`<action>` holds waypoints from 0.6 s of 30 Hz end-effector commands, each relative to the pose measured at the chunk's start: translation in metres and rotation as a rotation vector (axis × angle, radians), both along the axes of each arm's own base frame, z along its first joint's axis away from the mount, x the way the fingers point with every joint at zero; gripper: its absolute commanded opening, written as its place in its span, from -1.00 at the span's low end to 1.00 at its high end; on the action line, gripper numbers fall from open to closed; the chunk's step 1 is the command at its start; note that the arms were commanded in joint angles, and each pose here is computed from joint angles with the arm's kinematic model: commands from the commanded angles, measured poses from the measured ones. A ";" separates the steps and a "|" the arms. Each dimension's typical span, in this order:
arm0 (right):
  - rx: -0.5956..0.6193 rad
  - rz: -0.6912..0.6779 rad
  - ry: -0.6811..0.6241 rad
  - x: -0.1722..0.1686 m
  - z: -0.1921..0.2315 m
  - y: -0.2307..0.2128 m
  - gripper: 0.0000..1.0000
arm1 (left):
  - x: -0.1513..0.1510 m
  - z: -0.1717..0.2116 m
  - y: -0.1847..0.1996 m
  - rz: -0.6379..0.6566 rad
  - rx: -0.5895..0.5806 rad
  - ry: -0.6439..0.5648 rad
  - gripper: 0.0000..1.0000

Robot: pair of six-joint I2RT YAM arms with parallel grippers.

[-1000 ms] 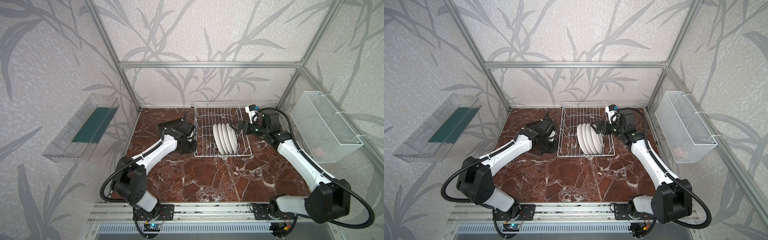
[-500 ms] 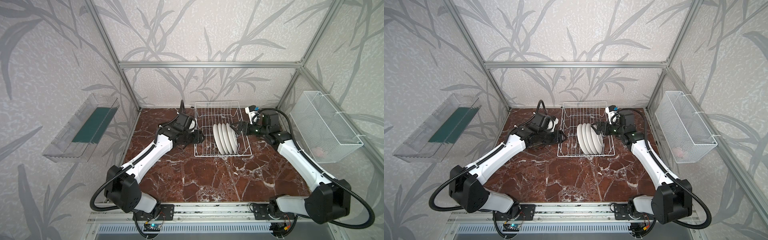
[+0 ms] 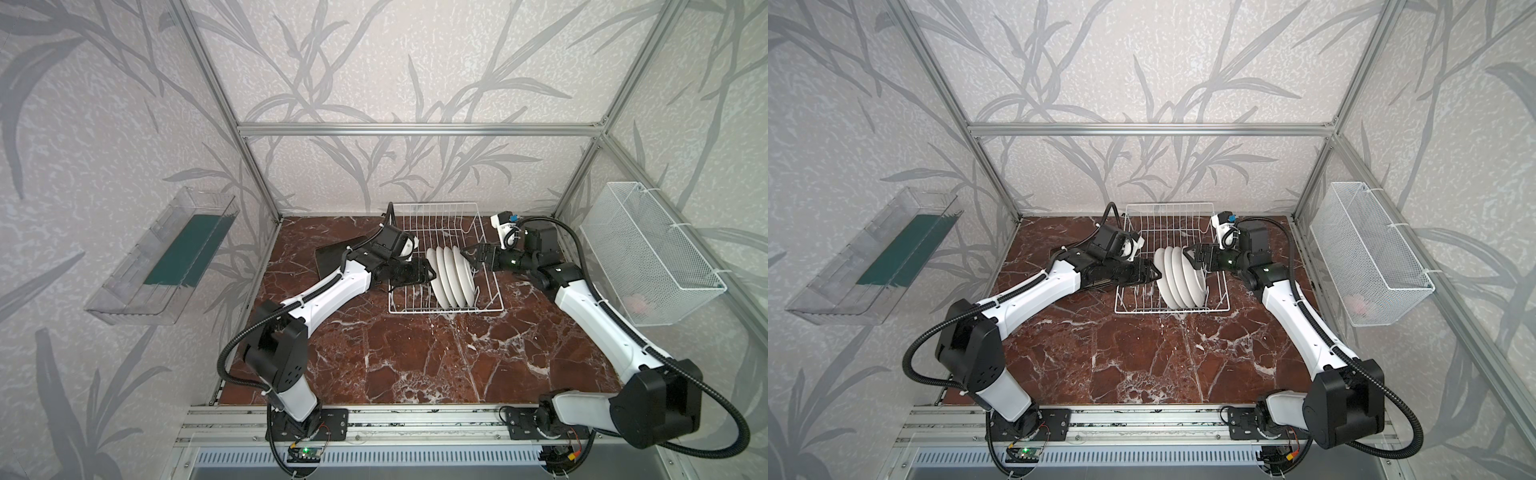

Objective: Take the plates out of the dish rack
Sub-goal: 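Move the left gripper down beside the rack toward the printed plates, then close the left gripper on the nearest printed plate's rim in the rack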

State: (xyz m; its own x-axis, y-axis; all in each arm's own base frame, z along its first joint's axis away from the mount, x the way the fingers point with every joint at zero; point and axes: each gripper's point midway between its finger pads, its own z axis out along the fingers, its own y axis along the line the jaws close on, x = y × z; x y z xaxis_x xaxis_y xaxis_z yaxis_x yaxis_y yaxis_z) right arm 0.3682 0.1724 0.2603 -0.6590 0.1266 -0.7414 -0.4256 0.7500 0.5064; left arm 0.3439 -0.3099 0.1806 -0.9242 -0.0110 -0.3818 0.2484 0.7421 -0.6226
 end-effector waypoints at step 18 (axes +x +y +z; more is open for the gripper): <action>-0.045 0.002 -0.021 -0.008 0.000 -0.004 0.98 | 0.023 -0.001 -0.030 0.011 -0.092 -0.010 -0.53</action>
